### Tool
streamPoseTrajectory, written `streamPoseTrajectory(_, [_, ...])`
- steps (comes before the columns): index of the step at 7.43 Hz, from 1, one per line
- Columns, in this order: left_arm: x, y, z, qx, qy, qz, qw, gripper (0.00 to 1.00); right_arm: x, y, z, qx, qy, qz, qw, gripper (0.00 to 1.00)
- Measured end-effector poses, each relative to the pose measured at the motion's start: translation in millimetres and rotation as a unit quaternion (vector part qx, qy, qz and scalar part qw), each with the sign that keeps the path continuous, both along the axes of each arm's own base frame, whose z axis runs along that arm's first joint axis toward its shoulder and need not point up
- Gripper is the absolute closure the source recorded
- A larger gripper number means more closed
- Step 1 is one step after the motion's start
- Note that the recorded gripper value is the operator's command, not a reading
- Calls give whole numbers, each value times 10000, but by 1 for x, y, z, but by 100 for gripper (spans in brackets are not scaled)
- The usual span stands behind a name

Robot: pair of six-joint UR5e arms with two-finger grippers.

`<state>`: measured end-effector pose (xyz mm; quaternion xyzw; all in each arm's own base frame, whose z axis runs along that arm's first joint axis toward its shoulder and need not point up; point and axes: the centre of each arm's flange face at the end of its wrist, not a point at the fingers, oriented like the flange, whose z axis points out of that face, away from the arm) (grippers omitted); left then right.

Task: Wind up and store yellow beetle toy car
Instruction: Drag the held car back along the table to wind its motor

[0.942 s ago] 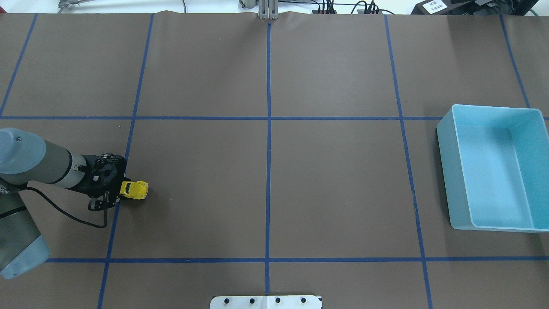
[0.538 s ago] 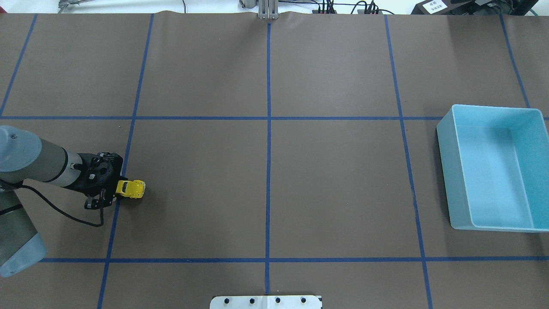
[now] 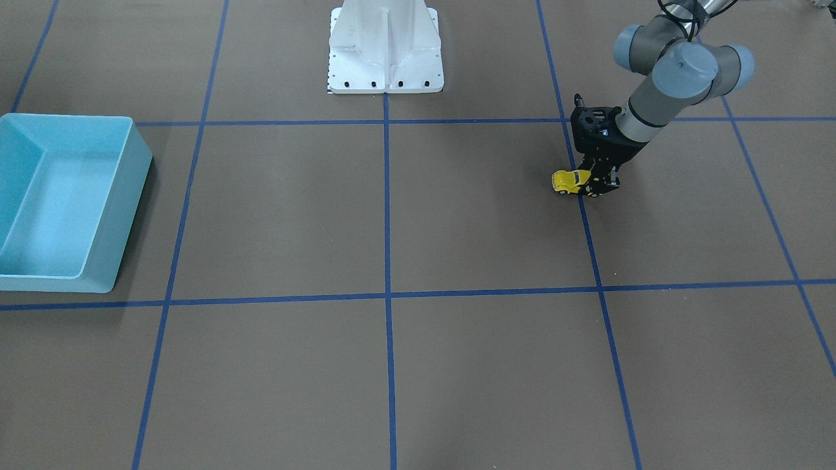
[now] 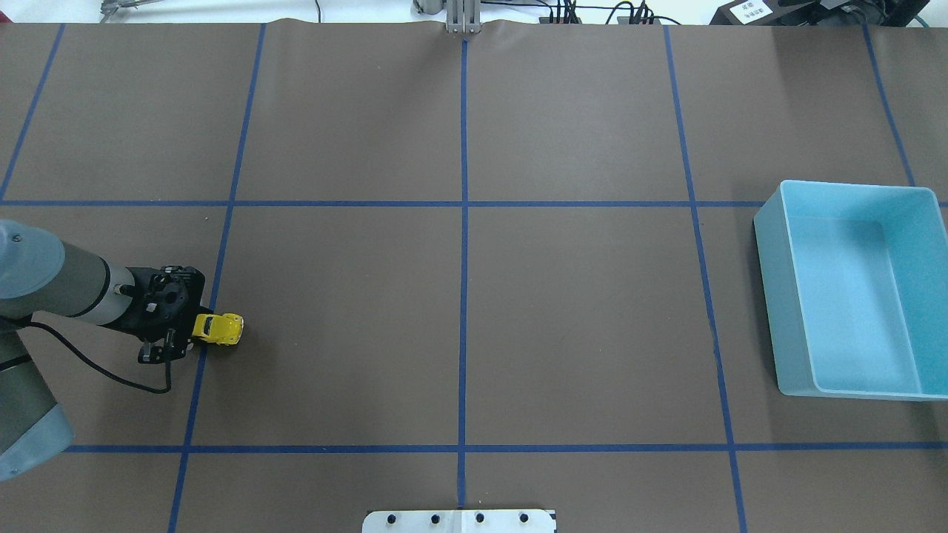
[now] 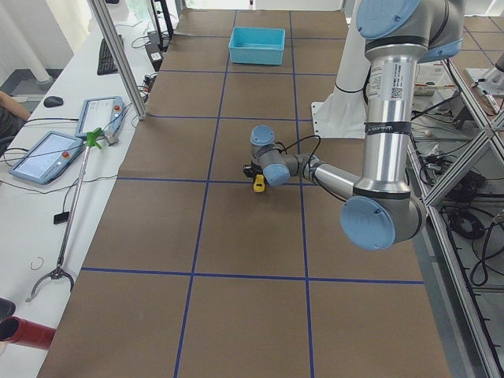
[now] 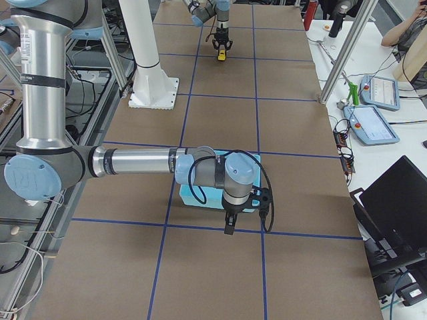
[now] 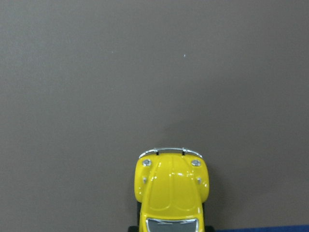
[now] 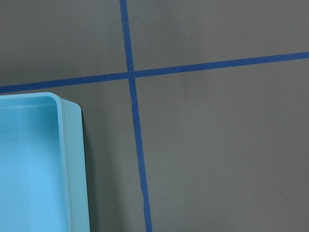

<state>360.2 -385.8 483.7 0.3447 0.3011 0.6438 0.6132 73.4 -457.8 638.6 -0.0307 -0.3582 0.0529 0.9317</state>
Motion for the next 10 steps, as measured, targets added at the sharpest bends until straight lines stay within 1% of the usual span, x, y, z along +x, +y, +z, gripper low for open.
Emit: streamPoseTrajectory(10, [-23, 0, 25, -60, -31, -99, 9999, 76, 0, 0, -1, 9, 0, 2, 10000, 0])
